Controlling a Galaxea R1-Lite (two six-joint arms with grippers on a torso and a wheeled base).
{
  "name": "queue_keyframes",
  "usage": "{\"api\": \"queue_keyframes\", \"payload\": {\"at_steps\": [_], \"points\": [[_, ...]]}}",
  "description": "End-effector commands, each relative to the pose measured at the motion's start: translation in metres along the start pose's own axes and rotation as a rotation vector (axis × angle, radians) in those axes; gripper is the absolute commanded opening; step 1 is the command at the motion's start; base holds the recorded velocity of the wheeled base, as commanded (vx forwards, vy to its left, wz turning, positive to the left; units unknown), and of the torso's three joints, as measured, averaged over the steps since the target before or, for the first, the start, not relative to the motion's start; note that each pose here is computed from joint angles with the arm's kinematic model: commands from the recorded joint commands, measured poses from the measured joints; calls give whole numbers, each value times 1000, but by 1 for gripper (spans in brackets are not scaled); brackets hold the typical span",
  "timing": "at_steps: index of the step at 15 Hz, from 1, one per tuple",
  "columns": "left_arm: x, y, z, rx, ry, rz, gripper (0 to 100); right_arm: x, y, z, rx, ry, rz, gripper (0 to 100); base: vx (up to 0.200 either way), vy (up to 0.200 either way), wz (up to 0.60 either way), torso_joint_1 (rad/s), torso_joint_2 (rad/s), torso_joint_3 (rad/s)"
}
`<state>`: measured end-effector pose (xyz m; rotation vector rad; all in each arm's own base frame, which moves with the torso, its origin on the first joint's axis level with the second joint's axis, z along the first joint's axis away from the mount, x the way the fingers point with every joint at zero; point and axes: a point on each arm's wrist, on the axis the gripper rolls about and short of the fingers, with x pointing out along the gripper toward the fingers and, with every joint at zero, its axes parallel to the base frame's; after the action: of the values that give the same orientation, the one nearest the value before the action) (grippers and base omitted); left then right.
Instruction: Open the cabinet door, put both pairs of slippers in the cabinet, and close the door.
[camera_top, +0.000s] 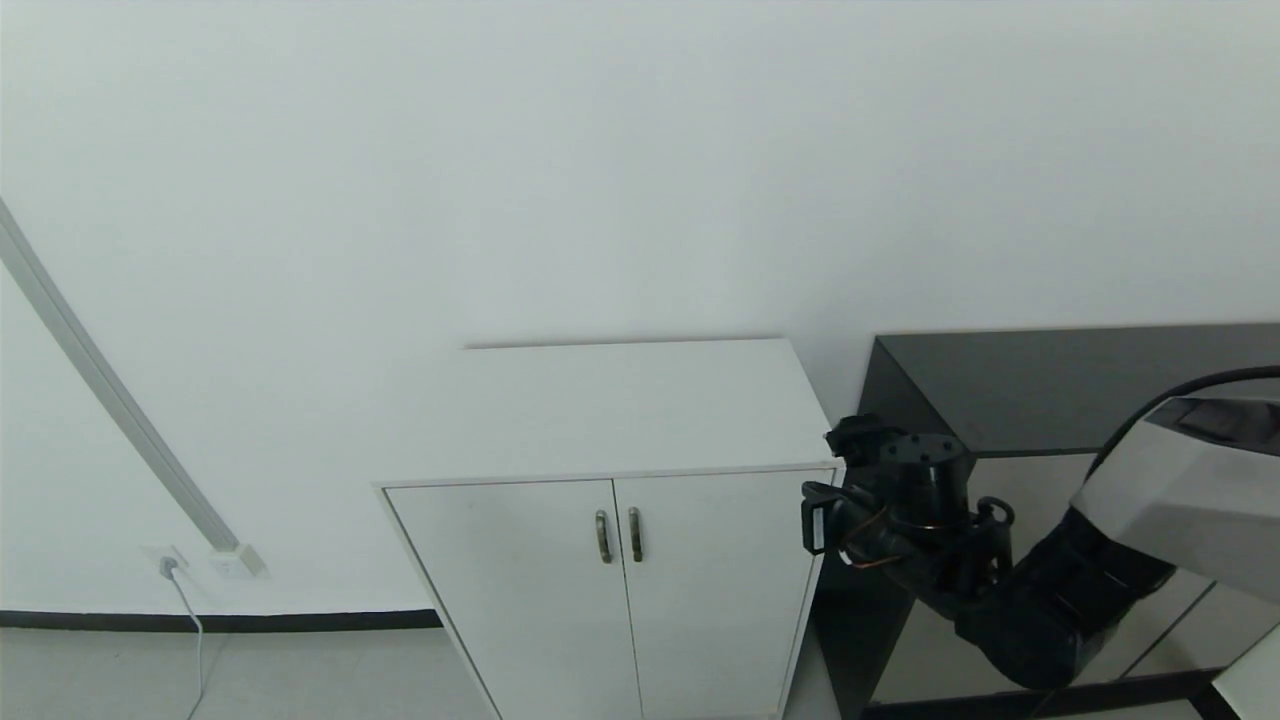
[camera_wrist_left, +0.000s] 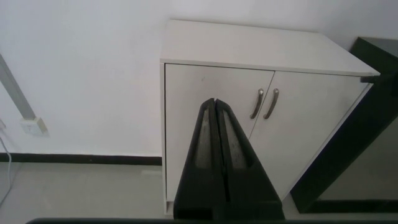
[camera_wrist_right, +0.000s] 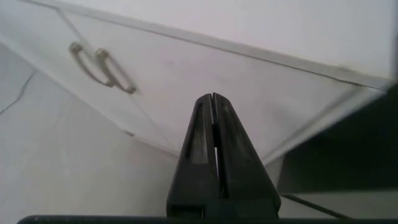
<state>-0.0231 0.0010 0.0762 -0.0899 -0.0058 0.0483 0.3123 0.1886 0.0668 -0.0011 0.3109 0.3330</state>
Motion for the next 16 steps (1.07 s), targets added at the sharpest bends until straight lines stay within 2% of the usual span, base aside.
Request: {"api": "queue_keyframes", "payload": {"at_steps": [1, 6, 10, 13, 16], "points": [[0, 0, 0, -1, 0, 1, 0, -33, -17, 8, 13, -20, -48, 0, 0, 0, 0, 0, 0, 0], [0, 0, 0, -1, 0, 1, 0, -90, -56, 15, 43, -41, -199, 0, 0, 0, 0, 0, 0, 0], [0, 0, 0, -2, 0, 1, 0, -153, -91, -1, 75, -18, -378, 0, 0, 0, 0, 0, 0, 0], [0, 0, 0, -2, 0, 1, 0, -194, -102, -5, 95, -63, -447, 0, 0, 0, 0, 0, 0, 0], [0, 0, 0, -2, 0, 1, 0, -234, -104, -11, 73, -114, -490, 0, 0, 0, 0, 0, 0, 0]]}}
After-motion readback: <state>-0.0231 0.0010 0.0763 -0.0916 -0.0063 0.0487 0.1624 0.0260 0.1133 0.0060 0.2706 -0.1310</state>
